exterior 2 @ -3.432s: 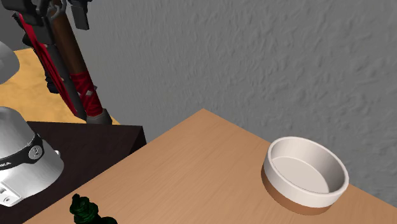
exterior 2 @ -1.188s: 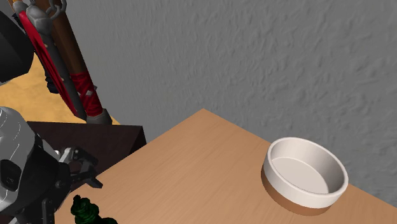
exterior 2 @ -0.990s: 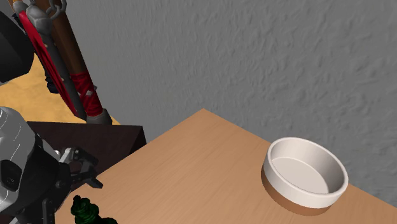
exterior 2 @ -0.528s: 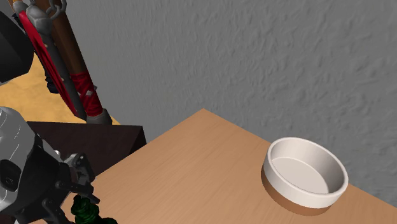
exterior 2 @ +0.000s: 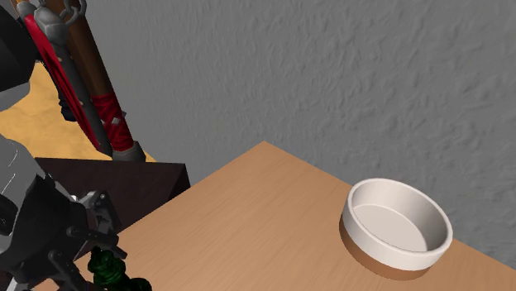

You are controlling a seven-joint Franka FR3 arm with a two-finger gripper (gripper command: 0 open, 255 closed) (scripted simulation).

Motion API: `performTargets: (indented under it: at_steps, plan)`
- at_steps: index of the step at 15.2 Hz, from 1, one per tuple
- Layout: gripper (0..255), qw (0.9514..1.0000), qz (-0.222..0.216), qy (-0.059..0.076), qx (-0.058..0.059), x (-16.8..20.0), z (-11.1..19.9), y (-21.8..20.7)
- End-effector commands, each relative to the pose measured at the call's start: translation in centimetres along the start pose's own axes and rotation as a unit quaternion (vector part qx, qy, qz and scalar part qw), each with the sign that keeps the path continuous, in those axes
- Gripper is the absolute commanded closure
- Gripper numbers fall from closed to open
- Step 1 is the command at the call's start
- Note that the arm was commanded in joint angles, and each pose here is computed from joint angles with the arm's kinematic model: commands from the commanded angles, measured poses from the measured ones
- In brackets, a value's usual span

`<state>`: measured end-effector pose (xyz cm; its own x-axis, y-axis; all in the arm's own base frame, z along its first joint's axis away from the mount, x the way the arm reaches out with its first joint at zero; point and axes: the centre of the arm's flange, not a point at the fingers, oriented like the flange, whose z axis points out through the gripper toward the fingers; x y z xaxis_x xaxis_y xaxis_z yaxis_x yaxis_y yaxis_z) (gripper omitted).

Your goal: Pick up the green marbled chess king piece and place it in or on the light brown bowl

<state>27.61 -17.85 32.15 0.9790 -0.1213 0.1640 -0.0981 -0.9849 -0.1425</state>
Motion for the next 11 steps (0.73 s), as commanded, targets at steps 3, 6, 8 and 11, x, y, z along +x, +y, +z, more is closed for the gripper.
performTargets:
  at_steps: [3,6,8,11]
  plan:
    - [255,1.0,0.0,0.0,0.0,0.3,-2.1,-0.3]
    - [255,1.0,0.0,0.0,0.0,0.5,-3.6,-0.5]
    - [255,1.0,0.0,0.0,0.0,0.7,-4.7,-0.6]
    - [255,1.0,0.0,0.0,0.0,1.0,-6.2,-0.9]
